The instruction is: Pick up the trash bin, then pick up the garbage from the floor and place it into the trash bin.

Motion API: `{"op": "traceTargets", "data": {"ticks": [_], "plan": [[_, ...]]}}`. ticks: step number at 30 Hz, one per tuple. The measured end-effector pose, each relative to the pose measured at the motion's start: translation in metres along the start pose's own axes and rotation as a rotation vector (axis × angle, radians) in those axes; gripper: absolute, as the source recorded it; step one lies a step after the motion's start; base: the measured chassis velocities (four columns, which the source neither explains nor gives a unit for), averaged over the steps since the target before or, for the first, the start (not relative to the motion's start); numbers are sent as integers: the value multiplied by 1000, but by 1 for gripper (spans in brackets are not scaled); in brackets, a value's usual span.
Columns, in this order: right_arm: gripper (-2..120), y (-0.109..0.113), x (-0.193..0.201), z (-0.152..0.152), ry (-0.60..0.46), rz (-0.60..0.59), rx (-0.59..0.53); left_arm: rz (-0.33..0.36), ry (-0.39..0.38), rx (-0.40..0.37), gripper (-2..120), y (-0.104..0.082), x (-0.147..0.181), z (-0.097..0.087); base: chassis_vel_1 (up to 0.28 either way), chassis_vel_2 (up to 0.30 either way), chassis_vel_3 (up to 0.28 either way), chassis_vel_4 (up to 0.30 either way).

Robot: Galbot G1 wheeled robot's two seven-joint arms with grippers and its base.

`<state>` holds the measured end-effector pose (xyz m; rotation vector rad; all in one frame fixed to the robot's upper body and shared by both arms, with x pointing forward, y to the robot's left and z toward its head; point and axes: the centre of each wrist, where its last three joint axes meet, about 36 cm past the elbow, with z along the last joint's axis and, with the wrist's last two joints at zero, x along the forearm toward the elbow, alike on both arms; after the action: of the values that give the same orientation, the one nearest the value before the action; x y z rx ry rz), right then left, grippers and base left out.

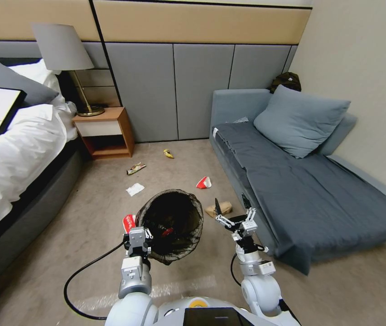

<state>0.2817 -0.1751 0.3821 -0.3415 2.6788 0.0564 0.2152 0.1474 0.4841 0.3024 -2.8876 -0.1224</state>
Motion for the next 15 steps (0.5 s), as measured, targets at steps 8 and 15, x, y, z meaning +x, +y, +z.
{"op": "traceTargets", "data": {"ticks": [8, 15], "plan": [[100, 1, 1, 3, 7, -6, -2, -3, 4, -2, 0, 0, 0, 1, -202, 214, 210, -202], [100, -1, 2, 5, 5, -9, 2, -2, 8, -3, 0, -1, -1, 3, -188, 188, 180, -196]]}}
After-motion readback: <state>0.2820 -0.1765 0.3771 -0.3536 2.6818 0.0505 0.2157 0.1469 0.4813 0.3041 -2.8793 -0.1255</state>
